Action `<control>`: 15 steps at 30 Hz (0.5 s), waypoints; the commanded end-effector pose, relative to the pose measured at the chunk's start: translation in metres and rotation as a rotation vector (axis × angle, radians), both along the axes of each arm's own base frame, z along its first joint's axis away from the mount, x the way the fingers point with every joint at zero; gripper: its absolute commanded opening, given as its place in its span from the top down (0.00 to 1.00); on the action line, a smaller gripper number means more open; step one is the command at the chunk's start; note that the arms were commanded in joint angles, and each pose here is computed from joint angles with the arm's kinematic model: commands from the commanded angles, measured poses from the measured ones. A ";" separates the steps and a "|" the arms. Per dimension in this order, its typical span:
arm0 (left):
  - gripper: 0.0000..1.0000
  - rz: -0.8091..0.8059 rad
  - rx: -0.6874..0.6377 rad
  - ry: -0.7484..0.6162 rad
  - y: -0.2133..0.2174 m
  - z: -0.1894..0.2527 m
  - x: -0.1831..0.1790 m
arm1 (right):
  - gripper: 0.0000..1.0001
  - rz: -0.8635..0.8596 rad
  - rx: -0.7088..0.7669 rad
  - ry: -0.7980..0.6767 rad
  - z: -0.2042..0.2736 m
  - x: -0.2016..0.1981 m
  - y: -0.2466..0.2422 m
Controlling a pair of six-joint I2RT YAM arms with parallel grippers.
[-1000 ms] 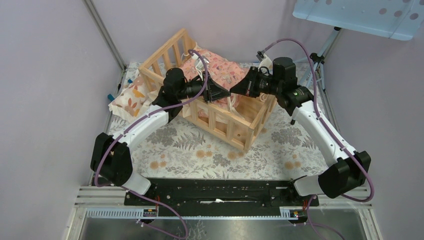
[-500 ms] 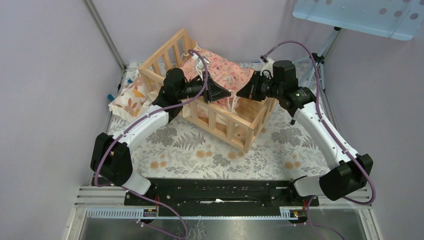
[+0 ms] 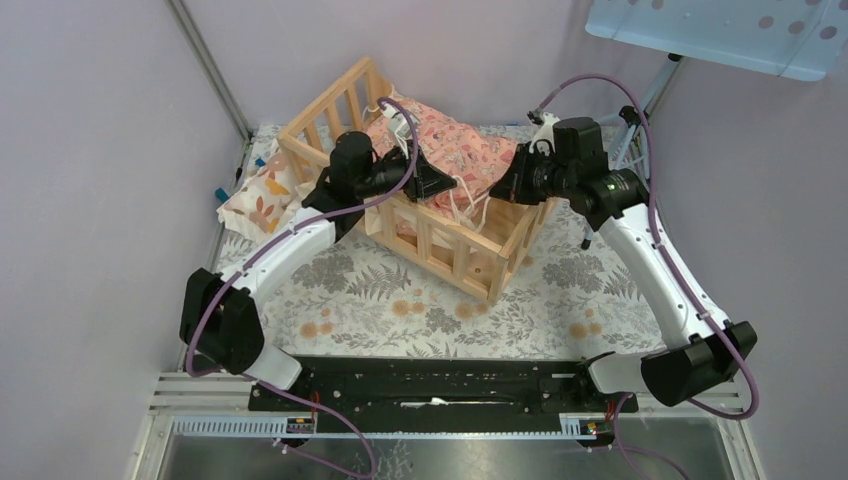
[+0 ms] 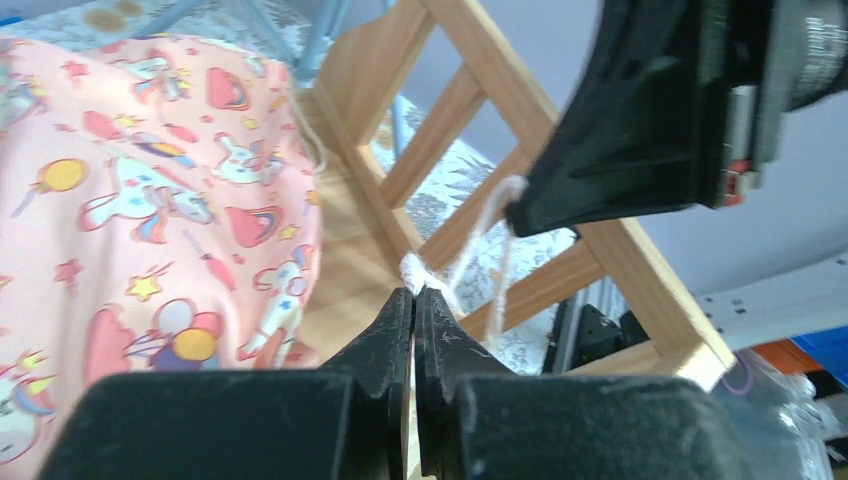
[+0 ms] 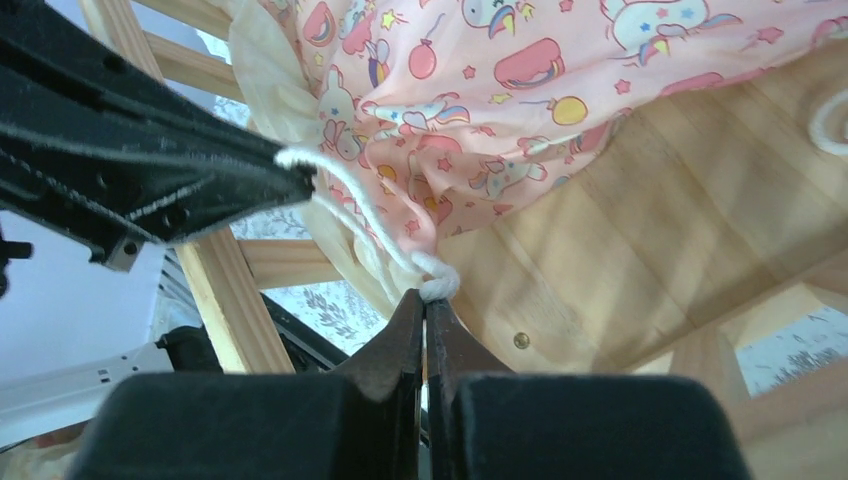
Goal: Set up the pet bed
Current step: Cross the ropes on the bed frame.
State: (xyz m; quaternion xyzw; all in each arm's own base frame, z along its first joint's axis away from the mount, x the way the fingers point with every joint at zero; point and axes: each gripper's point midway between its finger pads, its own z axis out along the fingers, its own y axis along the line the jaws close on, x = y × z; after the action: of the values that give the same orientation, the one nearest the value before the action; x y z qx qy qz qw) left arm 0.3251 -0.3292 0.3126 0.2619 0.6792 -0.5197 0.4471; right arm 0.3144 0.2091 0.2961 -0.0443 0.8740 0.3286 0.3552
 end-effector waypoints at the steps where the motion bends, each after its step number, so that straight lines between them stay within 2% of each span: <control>1: 1.00 0.146 0.081 -0.013 0.020 0.006 0.015 | 0.99 -0.021 -0.095 -0.045 0.015 -0.013 -0.022; 7: 1.00 0.227 0.126 0.027 0.030 0.000 0.024 | 1.00 0.033 -0.136 -0.042 0.014 -0.022 -0.025; 15: 1.00 0.301 0.172 0.014 0.042 0.000 0.030 | 1.00 0.100 -0.148 -0.042 0.017 -0.031 -0.023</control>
State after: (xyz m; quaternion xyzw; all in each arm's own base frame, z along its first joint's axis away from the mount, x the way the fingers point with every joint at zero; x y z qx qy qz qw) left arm 0.3559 -0.3045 0.2966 0.1971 0.7494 -0.4210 0.4715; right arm 0.2908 0.1874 0.2964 -0.0922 0.8941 0.2746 0.3416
